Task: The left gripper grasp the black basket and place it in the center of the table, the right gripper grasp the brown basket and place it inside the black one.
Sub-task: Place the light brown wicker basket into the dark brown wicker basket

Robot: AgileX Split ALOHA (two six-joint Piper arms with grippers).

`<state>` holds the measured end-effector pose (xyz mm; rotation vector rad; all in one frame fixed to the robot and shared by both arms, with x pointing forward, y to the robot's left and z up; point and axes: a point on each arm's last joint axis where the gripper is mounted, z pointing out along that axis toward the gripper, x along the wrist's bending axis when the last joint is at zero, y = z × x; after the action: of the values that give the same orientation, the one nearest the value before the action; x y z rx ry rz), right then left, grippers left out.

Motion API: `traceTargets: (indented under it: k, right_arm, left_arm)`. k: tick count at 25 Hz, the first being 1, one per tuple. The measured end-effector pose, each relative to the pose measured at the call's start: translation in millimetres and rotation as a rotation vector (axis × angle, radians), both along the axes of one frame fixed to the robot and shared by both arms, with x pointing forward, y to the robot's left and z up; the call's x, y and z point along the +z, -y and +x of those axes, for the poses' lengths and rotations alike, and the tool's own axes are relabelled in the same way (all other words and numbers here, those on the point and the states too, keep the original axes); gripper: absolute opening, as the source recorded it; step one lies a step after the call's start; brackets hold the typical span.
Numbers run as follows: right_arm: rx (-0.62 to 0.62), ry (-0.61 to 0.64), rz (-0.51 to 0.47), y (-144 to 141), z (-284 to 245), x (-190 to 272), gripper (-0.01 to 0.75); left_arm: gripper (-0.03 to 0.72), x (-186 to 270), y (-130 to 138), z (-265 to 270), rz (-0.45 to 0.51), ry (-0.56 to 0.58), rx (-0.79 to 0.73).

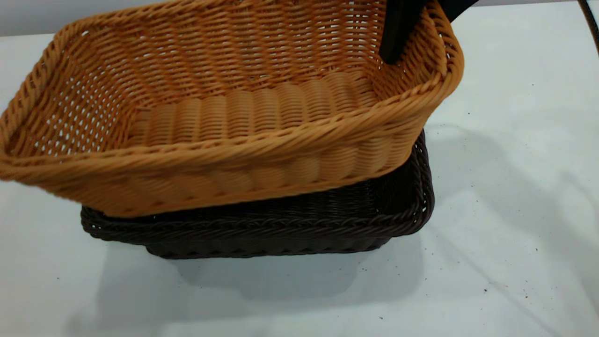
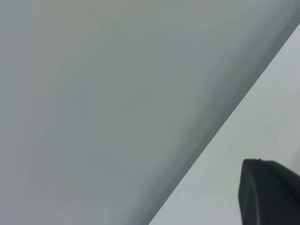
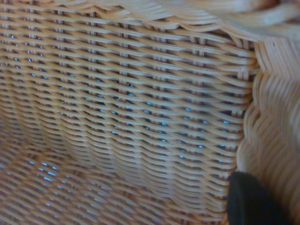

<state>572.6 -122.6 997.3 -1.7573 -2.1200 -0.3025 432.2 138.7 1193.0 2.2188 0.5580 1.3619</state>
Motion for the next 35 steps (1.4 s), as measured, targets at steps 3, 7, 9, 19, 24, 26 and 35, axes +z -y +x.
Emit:
traceTargets:
  k: [3, 7, 9, 19, 24, 26, 35]
  right_arm:
    - [-0.002, 0.001, 0.001, 0.1, 0.4, -0.3, 0.101]
    - [-0.001, -0.003, 0.000, 0.0, 0.8, -2.0, 0.101]
    - [0.001, -0.002, -0.005, 0.4, 0.8, -2.1, 0.101]
    - [-0.026, -0.008, -0.014, -3.5, 11.7, -27.6, 0.100]
    - [-0.036, 0.013, -0.012, -4.0, 14.5, -29.7, 0.100]
    - [-0.038, 0.024, -0.015, -3.7, 15.5, -29.9, 0.100]
    - [-0.035, 0.035, -0.023, -3.0, 16.4, -30.1, 0.100]
  left_arm:
    - [-0.001, 0.0, 0.1, 0.0, 0.000, 0.001, -0.001]
    - [-0.001, -0.3, 0.2, -0.2, -0.003, -0.004, -0.001]
    - [-0.001, -0.5, 0.3, -0.3, -0.005, -0.007, -0.002]
    - [-0.001, -0.7, 0.4, -0.4, -0.007, -0.010, -0.002]
    - [-0.001, -1.1, 0.6, -0.6, -0.011, -0.016, -0.002]
    - [-0.001, -1.1, 0.6, -0.6, -0.011, -0.016, -0.002]
    - [-0.001, -1.3, 0.2, -0.6, -0.009, -0.018, 0.001]
